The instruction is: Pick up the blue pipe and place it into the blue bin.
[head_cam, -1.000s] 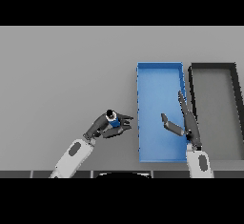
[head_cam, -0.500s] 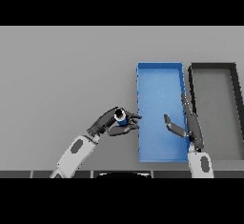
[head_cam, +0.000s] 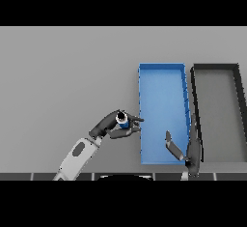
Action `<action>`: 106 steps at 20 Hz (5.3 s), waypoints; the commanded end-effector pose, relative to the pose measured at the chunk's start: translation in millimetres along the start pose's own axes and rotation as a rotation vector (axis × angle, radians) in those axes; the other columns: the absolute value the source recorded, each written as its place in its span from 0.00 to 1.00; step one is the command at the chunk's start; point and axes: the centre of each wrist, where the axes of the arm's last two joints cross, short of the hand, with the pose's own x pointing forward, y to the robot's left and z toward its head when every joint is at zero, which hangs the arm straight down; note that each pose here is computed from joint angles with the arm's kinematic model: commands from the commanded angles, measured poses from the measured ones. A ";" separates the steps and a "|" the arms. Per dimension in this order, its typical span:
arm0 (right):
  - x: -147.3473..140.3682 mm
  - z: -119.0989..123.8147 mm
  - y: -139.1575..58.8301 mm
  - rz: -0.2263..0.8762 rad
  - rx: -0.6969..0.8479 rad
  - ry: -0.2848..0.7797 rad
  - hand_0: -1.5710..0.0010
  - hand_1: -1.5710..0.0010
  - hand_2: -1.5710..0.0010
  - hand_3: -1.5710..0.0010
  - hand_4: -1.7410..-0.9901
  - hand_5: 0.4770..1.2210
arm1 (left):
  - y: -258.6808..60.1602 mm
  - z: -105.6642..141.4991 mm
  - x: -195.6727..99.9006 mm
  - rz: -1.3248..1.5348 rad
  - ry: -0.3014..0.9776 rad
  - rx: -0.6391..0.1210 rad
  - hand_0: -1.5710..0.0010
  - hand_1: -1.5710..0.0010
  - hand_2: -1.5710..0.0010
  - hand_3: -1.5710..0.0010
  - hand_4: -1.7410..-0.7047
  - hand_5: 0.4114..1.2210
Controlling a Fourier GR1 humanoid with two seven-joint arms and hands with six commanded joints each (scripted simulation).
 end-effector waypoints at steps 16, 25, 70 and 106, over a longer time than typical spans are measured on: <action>120.6 -76.6 7.2 -0.145 0.718 -0.169 1.00 1.00 0.97 1.00 0.59 0.11 | 1.4 -5.4 6.6 -0.016 0.006 -0.018 0.00 0.00 0.00 0.00 0.26 1.00; 173.0 -99.3 40.8 -0.100 0.907 -0.294 0.99 0.99 0.96 1.00 0.69 0.08 | 4.0 -4.0 1.9 0.024 0.009 -0.048 0.00 0.00 0.00 0.00 0.26 1.00; 196.4 -105.9 88.6 -0.257 0.973 -0.323 0.00 0.00 0.00 0.00 0.00 1.00 | 14.5 5.9 0.7 -0.078 0.166 -0.042 0.98 0.98 0.98 0.98 0.78 0.09; 105.9 -143.9 -70.4 -0.292 0.176 0.349 0.00 0.00 0.00 0.04 0.00 1.00 | 14.1 15.0 0.4 -0.080 0.204 -0.045 1.00 1.00 1.00 1.00 0.82 0.01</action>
